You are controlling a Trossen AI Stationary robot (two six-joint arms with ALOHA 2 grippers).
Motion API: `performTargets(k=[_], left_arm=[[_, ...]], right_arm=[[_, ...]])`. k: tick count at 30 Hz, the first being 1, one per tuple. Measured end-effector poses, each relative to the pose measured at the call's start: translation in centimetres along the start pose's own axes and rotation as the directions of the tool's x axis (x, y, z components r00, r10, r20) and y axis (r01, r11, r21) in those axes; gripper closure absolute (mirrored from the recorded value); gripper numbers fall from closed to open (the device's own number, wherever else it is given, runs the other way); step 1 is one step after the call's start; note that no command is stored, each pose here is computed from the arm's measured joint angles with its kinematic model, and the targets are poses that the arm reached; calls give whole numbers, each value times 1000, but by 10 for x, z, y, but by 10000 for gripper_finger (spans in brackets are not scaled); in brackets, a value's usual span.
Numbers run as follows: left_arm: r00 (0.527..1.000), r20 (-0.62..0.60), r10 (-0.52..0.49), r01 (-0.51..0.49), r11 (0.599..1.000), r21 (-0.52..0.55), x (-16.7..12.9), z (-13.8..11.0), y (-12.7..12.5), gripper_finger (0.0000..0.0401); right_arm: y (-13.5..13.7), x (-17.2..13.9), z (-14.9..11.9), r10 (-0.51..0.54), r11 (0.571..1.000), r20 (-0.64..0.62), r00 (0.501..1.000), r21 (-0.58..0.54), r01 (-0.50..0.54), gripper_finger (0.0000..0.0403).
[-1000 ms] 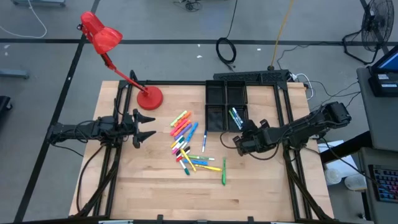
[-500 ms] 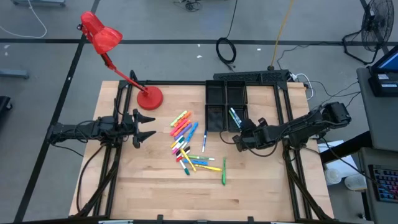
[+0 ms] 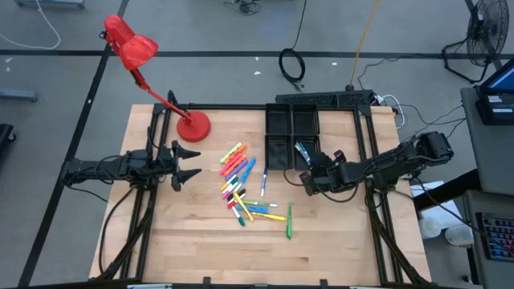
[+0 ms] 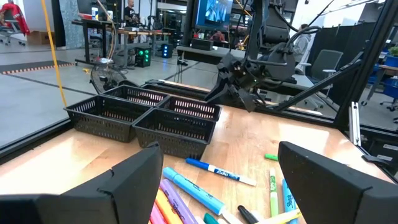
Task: Pick & Place Markers
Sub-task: Put the green marker pen into the bottom right black bin
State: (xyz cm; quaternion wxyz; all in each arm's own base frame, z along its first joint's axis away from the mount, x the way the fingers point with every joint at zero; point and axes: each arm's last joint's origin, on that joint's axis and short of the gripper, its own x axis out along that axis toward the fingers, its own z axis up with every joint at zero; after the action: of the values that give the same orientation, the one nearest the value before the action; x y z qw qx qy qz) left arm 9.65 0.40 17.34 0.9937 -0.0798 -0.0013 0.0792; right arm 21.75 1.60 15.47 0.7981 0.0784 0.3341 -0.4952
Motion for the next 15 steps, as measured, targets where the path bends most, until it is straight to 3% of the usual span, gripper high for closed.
performTargets(k=[3, 8, 11, 15], left_arm=[[1000, 0, 0, 0, 1000, 0, 0, 0, 0, 77], [1000, 0, 0, 0, 1000, 0, 0, 0, 0, 77], [1000, 0, 0, 0, 1000, 0, 0, 0, 0, 77], [1000, 0, 0, 0, 1000, 0, 0, 0, 0, 77]], right_arm=[[4, -4, 3, 30, 999, 47, 998, -25, -29, 321], [25, -22, 15, 224, 969, 174, 959, -144, -200, 319], [42, -39, 22, 389, 914, 250, 887, -226, -337, 323], [58, -58, 32, 591, 806, 322, 740, -285, -519, 323]])
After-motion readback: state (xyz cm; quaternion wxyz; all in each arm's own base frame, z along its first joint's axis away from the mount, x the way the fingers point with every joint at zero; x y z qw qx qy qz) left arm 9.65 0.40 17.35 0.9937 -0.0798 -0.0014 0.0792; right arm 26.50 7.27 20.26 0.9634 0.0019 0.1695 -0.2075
